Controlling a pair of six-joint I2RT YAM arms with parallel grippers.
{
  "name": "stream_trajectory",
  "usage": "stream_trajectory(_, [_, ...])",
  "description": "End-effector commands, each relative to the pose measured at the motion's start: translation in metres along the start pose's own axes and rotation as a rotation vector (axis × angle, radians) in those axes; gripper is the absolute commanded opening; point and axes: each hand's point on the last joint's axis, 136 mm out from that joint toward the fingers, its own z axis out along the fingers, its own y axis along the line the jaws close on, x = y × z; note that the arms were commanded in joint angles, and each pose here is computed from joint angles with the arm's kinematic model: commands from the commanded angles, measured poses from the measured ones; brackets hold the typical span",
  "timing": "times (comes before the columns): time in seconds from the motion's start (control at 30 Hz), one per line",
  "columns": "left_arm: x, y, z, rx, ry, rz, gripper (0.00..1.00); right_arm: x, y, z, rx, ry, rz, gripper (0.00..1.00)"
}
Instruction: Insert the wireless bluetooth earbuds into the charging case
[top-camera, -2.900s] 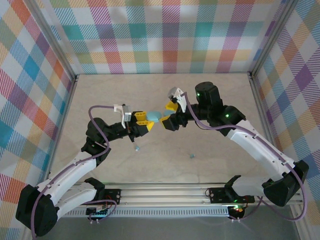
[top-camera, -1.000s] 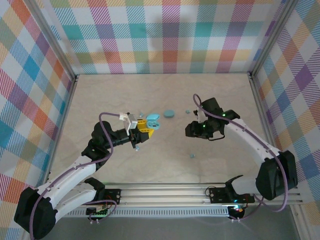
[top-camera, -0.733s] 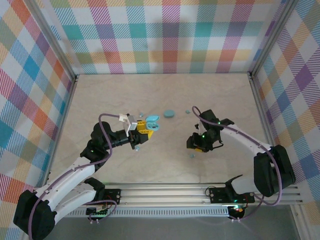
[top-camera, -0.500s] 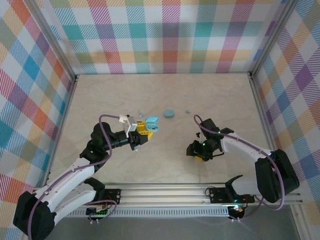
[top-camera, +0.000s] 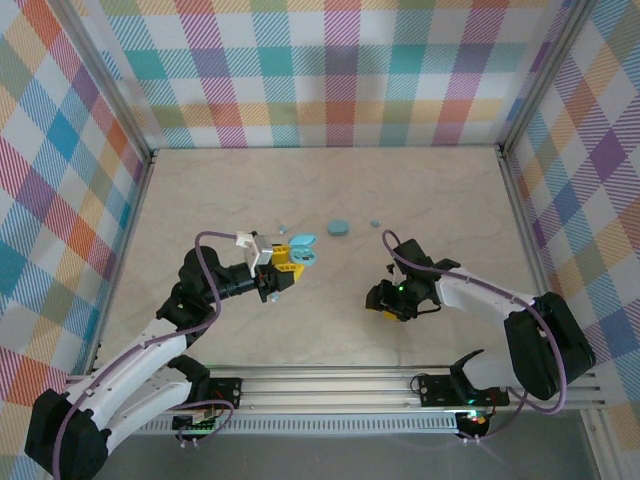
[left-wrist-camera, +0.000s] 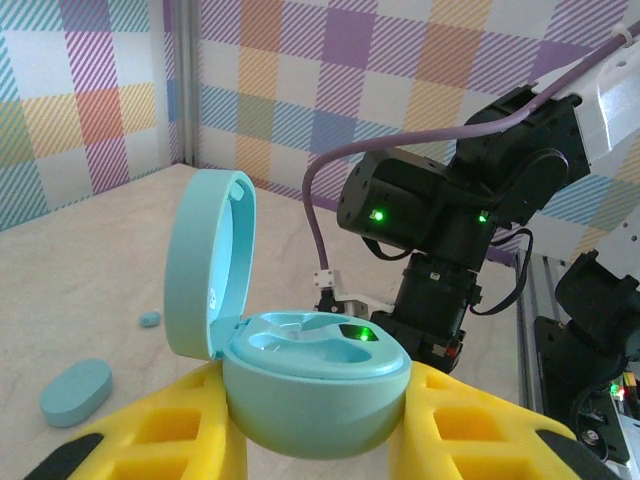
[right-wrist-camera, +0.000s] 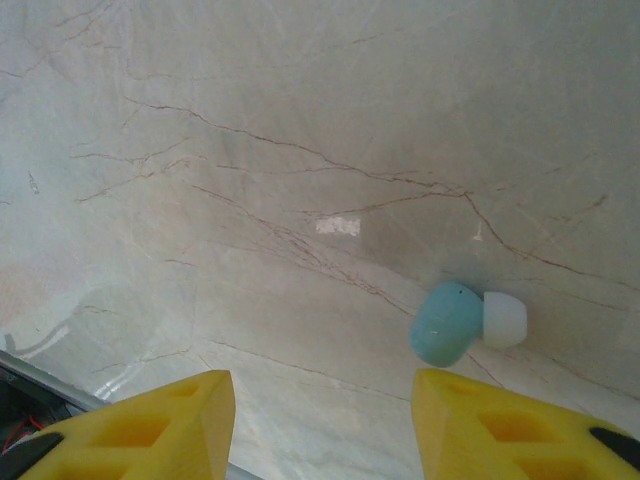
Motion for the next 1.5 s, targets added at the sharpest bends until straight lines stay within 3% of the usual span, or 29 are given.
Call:
stream_trajectory(0.0, [0.002,-0.004,-0.001,0.008,-0.002,0.024,0.13,-0.004,0.010,-0.010,-0.025,-0.037,-0.013,0.51])
stream_trajectory(0.2, [0.003,-0.004,0.000,0.014,0.003,0.023,0.13,-0.002,0.003,-0.029,0.029,-0.090,-0.026,0.50])
stream_trajectory(0.43, [0.004,-0.003,0.002,0.021,0.009,0.022,0.13,0.010,-0.020,-0.016,0.172,-0.063,-0.068,0.48])
stream_trajectory(0.77, [0.004,-0.004,0.000,0.016,0.010,0.024,0.13,0.015,-0.003,0.009,0.148,-0.017,-0.098,0.48])
stream_trajectory(1.0, [0.004,-0.005,-0.004,0.003,0.012,0.030,0.13,0.004,-0.006,0.009,0.194,-0.060,-0.123,0.48])
stream_trajectory(1.47, [0.004,-0.004,-0.005,-0.004,0.012,0.034,0.13,-0.012,0.029,0.019,0.070,-0.067,-0.084,0.48])
